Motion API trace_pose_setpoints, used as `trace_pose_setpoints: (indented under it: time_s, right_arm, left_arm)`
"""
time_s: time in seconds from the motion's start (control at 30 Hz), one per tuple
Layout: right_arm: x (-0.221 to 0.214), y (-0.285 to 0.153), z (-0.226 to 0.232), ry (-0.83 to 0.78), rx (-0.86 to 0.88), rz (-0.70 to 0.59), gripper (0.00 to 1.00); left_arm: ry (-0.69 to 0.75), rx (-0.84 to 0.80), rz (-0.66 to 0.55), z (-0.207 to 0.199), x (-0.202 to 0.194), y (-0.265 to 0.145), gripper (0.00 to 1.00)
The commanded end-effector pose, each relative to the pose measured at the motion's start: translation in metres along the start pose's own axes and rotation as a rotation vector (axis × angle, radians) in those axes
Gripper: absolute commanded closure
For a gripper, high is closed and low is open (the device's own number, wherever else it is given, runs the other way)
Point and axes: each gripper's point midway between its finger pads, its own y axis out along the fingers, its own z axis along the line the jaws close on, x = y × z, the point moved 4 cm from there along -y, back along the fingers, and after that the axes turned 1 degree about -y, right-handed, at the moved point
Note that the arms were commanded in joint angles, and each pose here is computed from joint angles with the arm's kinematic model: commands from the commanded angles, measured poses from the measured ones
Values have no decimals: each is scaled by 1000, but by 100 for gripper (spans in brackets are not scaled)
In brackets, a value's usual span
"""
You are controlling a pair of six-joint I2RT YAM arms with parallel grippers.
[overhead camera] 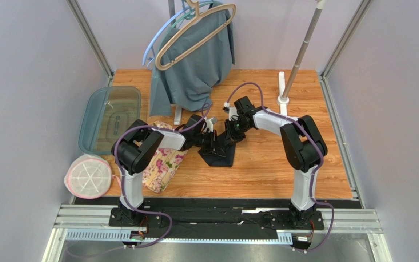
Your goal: Place the utensils on the paper napkin and roll it up
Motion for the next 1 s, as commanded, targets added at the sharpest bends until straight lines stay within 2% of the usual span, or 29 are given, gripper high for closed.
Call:
trace_pose_setpoints:
  time_s: [0.0,0.03,0.1,0.13,0.17,0.27,0.4,0.47,0.63,0.67,0.7,0.97]
  right_arm:
    - [0,21,-13,-6,-16,-5,92]
    - [-4,25,-15,-6,-25,6,92]
    - [-11,30,-21,-5,-32,27,93]
    - [-18,33,-25,-3,-40,41,93]
    - [-21,34,-27,-7,-42,51,94]
    - [-31,37,-31,-28,-38,74,95]
    - [-41,37,-34,-28,-37,96,96]
    - [-44,36,-34,-33,-36,99,96]
    - [-53,34,-36,-28,-44,110,97]
    - [-54,34,-36,-26,-45,111,97]
    - [-56,34,-36,-23,-48,115,97]
    - [-63,33,-37,-13,-49,129,97]
  left_arm:
    - [-16,136,-4,30,-4,6,97]
    - [-18,137,-4,30,-3,5,96]
    - [5,116,-8,23,-1,3,87]
    - [17,106,-15,18,2,0,78]
    - [36,87,-35,7,6,-7,73]
    - [94,52,-75,-19,17,-29,62]
    - [105,126,-87,-23,18,-67,53]
    - [96,166,-89,-20,13,-84,43]
    - [94,293,-48,14,-1,-101,40]
    - [98,306,-57,18,-1,-101,34]
    - [97,313,-57,21,-2,-100,33]
    - [91,376,-34,41,4,-86,32]
